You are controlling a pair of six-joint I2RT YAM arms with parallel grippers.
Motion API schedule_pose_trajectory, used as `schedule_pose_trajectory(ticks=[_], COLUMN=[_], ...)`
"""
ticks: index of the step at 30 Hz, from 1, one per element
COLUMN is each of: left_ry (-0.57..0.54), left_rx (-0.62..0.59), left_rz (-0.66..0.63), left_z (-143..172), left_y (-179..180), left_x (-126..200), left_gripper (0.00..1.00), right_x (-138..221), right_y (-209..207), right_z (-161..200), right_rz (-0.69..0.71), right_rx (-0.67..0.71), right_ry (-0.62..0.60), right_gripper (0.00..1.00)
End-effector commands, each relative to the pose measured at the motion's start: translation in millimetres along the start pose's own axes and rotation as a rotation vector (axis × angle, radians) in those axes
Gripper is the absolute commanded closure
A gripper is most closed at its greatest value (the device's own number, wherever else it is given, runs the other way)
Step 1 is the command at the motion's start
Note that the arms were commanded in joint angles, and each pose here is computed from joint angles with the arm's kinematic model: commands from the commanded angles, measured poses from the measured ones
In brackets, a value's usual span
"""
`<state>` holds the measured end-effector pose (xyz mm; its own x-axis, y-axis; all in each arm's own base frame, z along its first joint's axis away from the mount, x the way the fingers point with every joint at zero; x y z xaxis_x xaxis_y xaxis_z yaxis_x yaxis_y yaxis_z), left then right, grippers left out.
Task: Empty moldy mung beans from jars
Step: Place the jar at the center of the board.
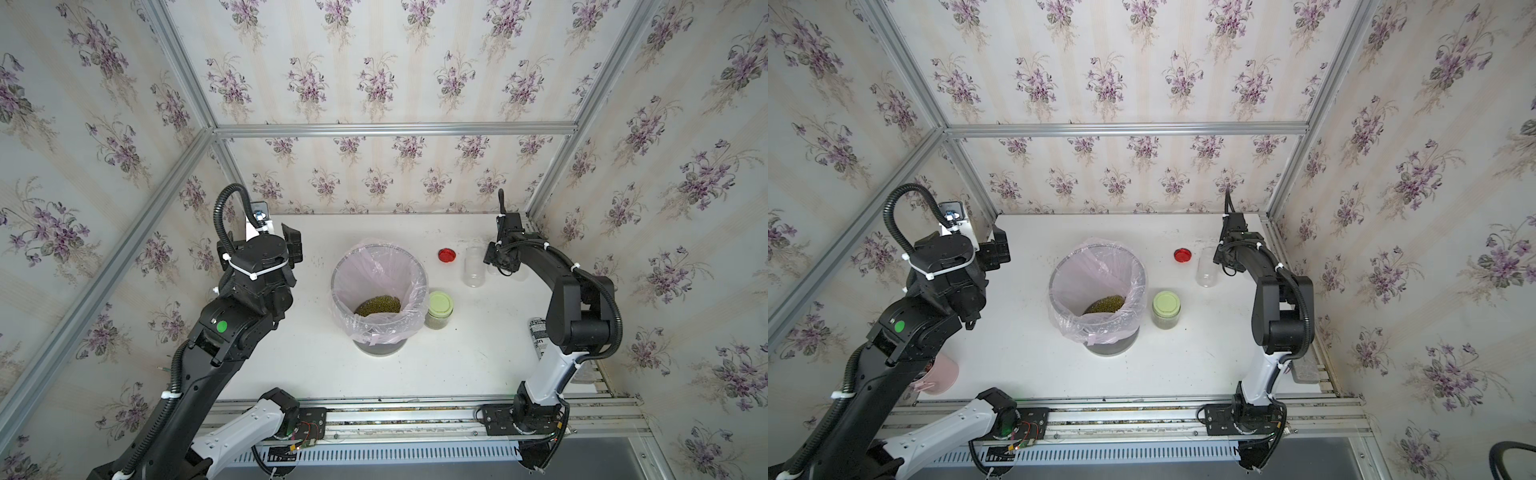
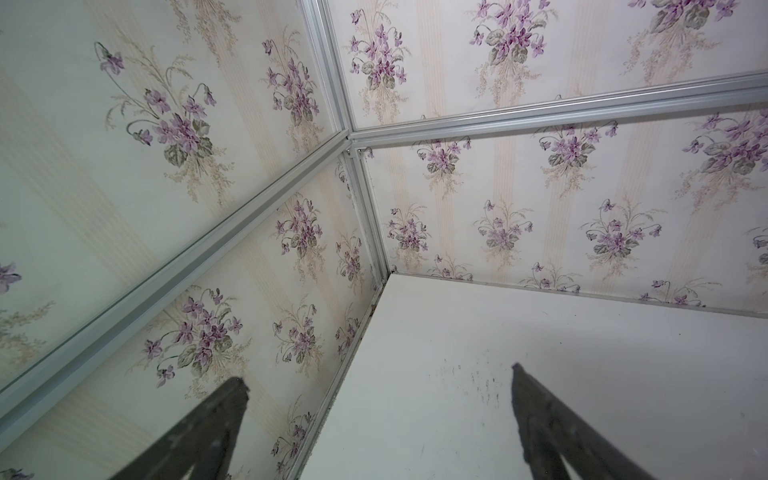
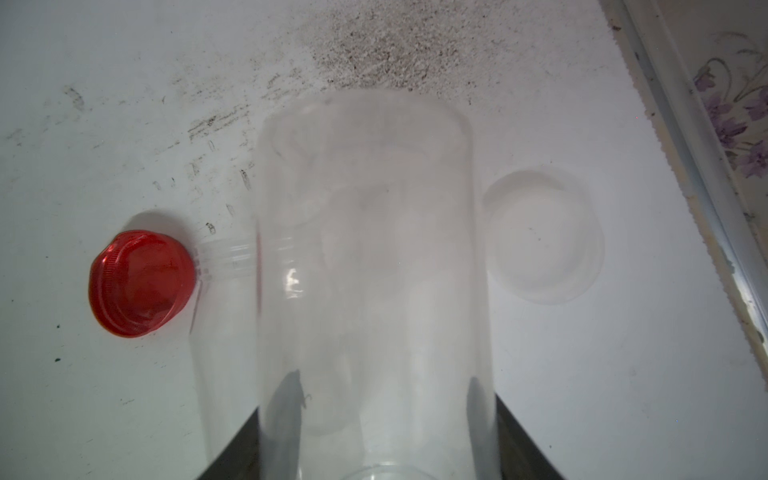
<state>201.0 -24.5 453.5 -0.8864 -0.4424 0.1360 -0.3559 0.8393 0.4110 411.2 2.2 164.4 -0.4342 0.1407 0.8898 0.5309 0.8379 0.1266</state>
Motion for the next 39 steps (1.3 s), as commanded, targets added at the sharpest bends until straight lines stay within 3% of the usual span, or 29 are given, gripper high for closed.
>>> schedule_pose_trajectory(ticks=[1, 19, 33, 39], left_ry=[-0.002, 0.020, 0.017, 0.015], left_rx=[0.016, -0.002, 0.000, -0.002], left_rz=[0.003, 0.048, 0.079, 0.093], left_z=[0, 2, 3, 3], left_y=[-1, -17, -19, -21], left_x=[-1, -13, -14, -14], left_gripper=[0.00, 0.00, 0.00, 0.00], right_x=[-9, -47, -51, -46], right_y=[-1, -5, -2, -2], right_z=[-5, 6, 5, 3], right_rz=[0.009, -0.028, -0.041, -0.037], right_rx=[-0.016, -0.029, -0.025, -0.025], right_ry=[-0.012, 0.073, 0.093, 0.089], right_gripper=[0.65, 0.59, 0.28, 0.24])
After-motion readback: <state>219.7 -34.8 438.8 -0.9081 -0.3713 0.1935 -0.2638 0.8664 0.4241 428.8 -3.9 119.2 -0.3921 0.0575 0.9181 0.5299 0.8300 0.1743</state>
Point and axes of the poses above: each gripper's point midway between its finger pads, its own x axis back along the fingers, its own y axis along the line the jaws close on, z = x × y, the point moved 8 cm from there along x, back along the fingers, and after that the axes turned 12 degrees about -x, right-handed, at the moved point
